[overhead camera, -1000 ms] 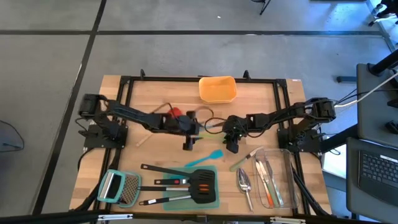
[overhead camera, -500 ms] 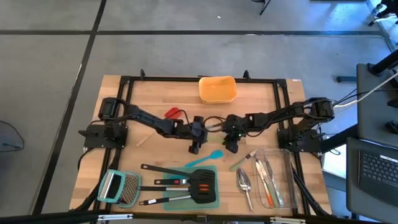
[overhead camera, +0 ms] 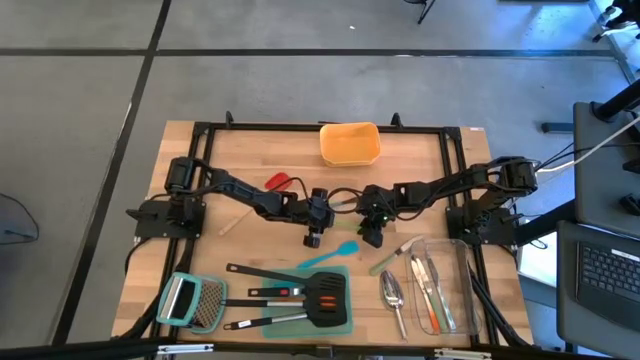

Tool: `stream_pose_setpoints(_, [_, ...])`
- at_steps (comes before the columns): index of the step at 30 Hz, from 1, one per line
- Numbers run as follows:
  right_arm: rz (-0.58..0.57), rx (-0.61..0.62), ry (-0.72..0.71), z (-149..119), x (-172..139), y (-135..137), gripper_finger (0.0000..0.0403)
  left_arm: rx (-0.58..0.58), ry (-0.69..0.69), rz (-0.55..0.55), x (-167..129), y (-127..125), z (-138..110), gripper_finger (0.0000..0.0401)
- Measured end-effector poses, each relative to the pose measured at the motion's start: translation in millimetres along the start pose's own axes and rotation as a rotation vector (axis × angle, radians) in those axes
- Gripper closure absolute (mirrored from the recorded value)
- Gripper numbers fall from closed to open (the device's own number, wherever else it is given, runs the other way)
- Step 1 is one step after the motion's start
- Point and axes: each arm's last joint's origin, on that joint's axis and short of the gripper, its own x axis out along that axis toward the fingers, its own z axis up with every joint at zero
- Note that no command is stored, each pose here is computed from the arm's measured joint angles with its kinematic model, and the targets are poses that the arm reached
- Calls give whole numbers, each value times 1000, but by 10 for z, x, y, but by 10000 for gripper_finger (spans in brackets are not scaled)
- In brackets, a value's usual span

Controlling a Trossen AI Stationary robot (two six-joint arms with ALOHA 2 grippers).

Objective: Pick & Place Kitchen Items
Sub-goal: Put the green spatula into the blue bin

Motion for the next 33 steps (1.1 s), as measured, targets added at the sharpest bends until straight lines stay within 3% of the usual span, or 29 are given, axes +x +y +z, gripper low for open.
stream_pose_setpoints(7, [-1,-5,-7,5,2,3,312,3,17,-7,40,-13,-37,315])
stream_pose_setpoints(13, [0,-11,-16,14,-2,6,302,-27,48,-55,89,49,-115,383])
stream_pose_setpoints(23, [-15,-74,-49,149,-107,183,211,-44,63,-70,-113,64,-12,384])
stream_pose_setpoints(33, [-56,-164,-6,458,-299,568,188,-50,159,-46,-562,68,228,384])
